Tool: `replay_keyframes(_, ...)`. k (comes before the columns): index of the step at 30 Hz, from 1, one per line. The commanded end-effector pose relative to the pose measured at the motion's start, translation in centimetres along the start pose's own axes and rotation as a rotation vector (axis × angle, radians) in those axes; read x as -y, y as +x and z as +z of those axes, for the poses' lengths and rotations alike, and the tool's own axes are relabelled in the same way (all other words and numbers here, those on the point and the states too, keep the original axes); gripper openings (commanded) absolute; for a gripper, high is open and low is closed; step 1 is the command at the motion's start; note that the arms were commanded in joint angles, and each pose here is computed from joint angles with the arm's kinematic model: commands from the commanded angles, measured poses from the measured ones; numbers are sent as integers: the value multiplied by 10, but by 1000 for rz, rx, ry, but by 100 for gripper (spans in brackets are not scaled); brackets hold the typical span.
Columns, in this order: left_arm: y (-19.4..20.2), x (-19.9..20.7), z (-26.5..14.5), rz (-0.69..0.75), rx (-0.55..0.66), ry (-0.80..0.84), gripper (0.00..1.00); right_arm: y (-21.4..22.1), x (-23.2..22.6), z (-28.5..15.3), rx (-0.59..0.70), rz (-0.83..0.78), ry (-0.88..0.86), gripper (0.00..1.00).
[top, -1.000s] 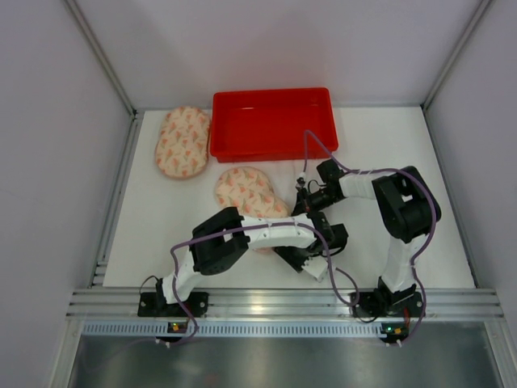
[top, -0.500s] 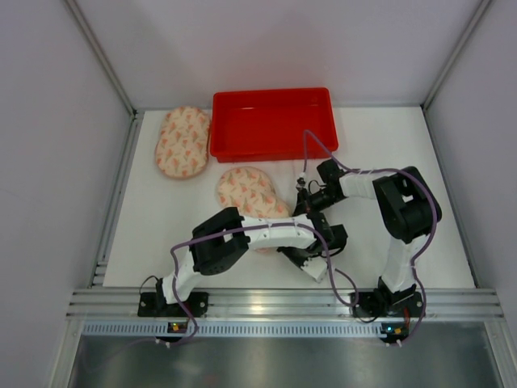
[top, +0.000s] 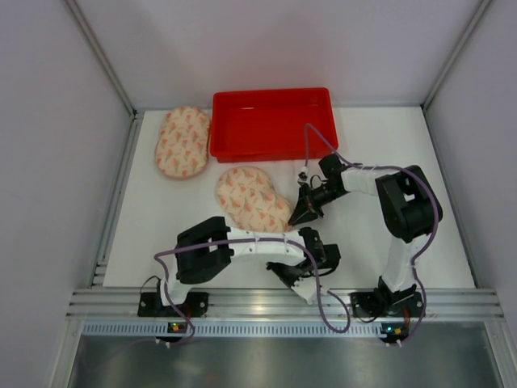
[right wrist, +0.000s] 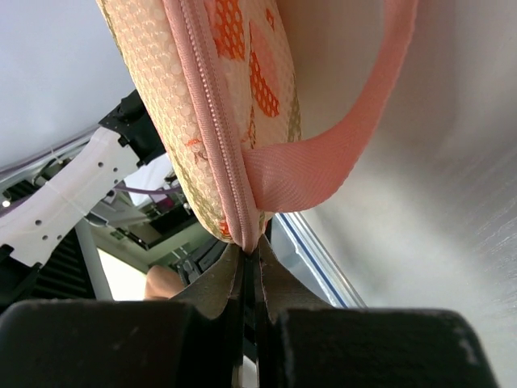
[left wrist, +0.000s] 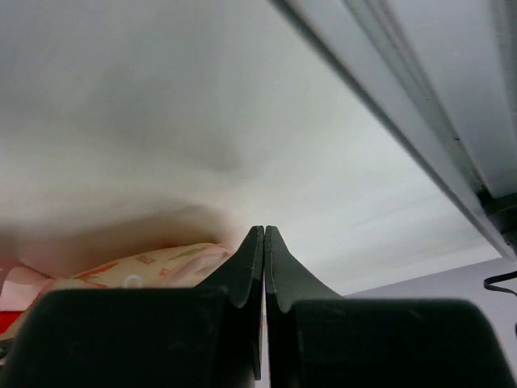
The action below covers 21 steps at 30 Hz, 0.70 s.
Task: Place the bra in the laundry bag and zip it closed
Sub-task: Zip the laundry bag at the center of the board.
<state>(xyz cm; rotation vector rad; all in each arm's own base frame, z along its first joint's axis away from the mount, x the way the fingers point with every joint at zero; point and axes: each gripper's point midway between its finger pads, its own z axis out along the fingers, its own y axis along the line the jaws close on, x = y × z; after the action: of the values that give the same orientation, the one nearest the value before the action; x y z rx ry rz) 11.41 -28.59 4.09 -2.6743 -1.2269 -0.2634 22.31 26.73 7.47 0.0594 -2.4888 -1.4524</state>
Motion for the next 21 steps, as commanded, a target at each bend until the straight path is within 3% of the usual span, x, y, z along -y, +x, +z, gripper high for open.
replay_keyframes(1,-4,27,-24,-3,94,24,0,-6,-12,-9,9,-52,-14,0)
replay_keyframes(4,-13,23,-34,-76,201,-44,0,-3,-16,-13,4,-72,-20,0)
replay_keyframes(7,-20,-2,-71,-256,482,-245,0,4,-17,-16,13,-91,-22,0)
replay_keyframes(8,-17,-11,-83,-371,568,-296,8,6,-14,-15,24,-79,-30,0)
replay_keyframes(9,-8,-7,-107,-424,683,-355,34,7,-14,-15,38,-74,-40,0)
replay_keyframes(10,6,-24,-122,-511,770,-423,48,5,-20,-20,78,-92,-57,0)
replay_keyframes(11,16,-24,-133,-591,830,-453,53,12,-13,-18,90,3,-57,0)
replay_keyframes(12,32,-16,-137,-649,859,-502,58,1,-17,-21,152,-41,-79,0)
replay_keyframes(15,53,-13,-158,-810,982,-618,56,-1,-19,-26,245,7,-89,0)
replay_keyframes(16,59,-13,-146,-877,967,-640,55,-2,-22,-28,277,39,-86,0)
replay_keyframes(19,62,-5,-140,-1106,1053,-600,41,-6,-18,-25,333,94,-89,0)
replay_keyframes(21,57,-2,-133,-1177,1083,-540,40,-11,-18,-22,354,124,-79,0)
